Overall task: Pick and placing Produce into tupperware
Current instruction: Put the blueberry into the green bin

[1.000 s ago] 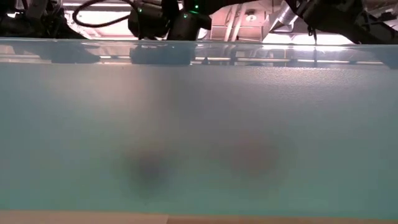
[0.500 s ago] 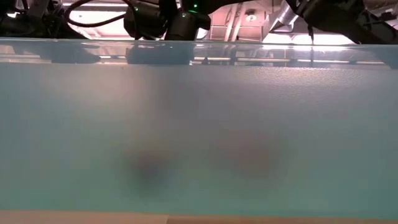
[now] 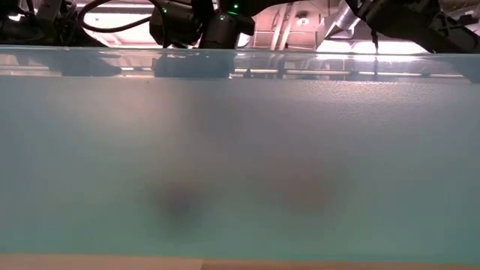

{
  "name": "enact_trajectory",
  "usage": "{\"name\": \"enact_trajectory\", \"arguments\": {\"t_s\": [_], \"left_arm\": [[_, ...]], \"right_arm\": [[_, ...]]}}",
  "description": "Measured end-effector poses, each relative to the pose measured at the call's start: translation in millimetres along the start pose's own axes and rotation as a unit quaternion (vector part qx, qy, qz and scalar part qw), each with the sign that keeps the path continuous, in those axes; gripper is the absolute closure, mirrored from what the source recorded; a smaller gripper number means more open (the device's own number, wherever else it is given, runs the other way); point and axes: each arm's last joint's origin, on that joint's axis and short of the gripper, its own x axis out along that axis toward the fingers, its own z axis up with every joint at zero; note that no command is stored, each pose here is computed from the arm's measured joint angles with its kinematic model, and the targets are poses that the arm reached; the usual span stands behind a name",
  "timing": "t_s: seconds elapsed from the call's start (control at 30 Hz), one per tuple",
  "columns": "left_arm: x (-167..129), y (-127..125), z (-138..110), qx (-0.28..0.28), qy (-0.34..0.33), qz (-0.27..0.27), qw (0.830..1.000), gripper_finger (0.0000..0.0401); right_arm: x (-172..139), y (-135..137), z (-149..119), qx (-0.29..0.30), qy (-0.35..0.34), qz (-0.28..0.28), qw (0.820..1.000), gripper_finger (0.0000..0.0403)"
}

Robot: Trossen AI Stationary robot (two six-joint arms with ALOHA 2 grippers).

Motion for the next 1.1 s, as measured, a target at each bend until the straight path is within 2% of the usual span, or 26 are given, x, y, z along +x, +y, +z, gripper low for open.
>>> {"name": "enact_trajectory", "arguments": {"t_s": [0.3,0.4,0.5,0.77,1.1], "left_arm": [[0.0,0.4,-0.1,0.001,-0.001,0.006,1.0,0.0234],[0.0,-0.5,-1.3,0.002,0.01,-0.013,1.0,0.0234],[-0.1,-1.7,-1.0,-0.001,0.013,-0.031,0.999,0.0234],[-0.1,-2.3,2.0,-0.002,-0.003,-0.027,1.0,0.0234],[-0.2,-2.8,3.6,-0.003,-0.01,-0.03,1.0,0.0234]], "right_arm": [[-0.5,-5.3,-5.2,-0.017,0.03,-0.004,0.999,0.0205],[-1.1,-14.4,-7.8,-0.023,0.05,-0.006,0.998,0.0209],[-1.5,-22.6,-5.8,-0.026,0.044,-0.006,0.999,0.0211],[-2.2,-32.7,-4.5,-0.033,0.042,-0.004,0.999,0.021],[-2.2,-28.8,-4.4,-0.048,0.041,0.036,0.997,0.0212]]}}
